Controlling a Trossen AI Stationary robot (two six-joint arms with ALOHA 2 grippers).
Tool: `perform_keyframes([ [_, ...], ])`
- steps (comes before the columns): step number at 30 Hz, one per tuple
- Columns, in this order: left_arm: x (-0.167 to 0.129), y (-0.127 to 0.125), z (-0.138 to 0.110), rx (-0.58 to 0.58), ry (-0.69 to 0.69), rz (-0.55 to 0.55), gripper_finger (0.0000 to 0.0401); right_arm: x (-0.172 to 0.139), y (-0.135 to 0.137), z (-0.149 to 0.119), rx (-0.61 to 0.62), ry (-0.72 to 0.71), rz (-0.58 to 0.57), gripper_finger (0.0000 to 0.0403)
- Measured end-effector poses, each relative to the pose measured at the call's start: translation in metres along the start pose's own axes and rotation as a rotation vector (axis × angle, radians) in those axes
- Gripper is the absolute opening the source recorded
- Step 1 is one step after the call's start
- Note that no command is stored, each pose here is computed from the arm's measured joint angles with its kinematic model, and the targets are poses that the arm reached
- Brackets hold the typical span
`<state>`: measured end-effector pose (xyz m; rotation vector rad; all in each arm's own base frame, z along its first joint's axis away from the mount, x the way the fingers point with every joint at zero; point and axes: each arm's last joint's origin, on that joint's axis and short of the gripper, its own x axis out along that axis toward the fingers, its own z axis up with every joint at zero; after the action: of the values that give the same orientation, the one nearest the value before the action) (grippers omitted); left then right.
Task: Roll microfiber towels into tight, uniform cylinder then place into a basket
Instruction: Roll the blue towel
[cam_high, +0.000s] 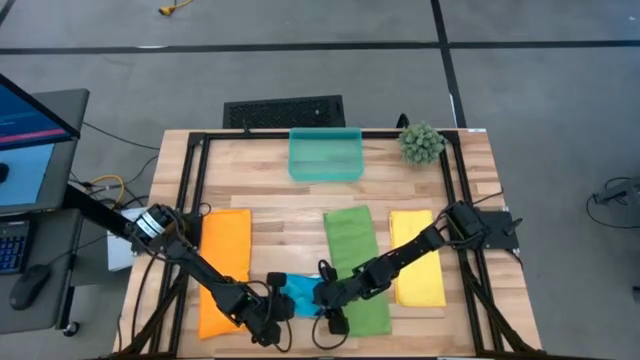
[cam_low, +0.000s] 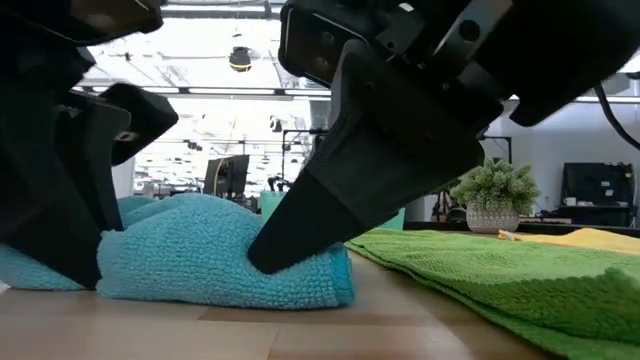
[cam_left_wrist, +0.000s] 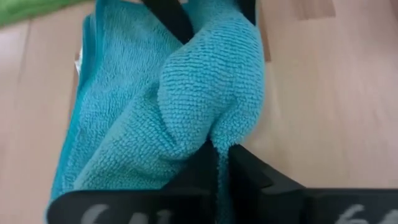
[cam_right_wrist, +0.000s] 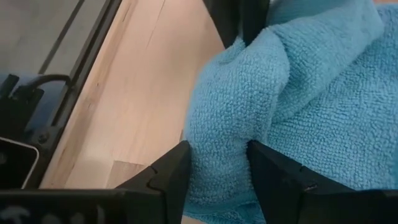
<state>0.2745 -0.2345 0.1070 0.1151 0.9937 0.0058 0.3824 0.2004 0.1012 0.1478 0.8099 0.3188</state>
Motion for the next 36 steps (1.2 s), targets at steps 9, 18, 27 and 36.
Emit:
perform_keyframes([
  [9, 0.001, 0.000, 0.006, -0.231, 0.050, -0.127, 0.0010, -0.004, 0.000, 0.003, -0.099, 0.000, 0.011, 0.0226],
  [18, 0.005, 0.000, 0.017, -0.320, 0.127, -0.364, 0.0014, -0.032, 0.007, 0.017, -0.198, 0.014, 0.005, 0.0260],
  [27, 0.006, 0.000, 0.017, -0.302, 0.171, -0.444, 0.0012, -0.050, 0.037, 0.024, -0.404, -0.058, 0.059, 0.0260],
  [36, 0.013, 0.015, 0.028, -0.368, 0.202, -0.524, 0.0013, -0.052, 0.062, 0.017, -0.485, -0.118, -0.007, 0.0260],
])
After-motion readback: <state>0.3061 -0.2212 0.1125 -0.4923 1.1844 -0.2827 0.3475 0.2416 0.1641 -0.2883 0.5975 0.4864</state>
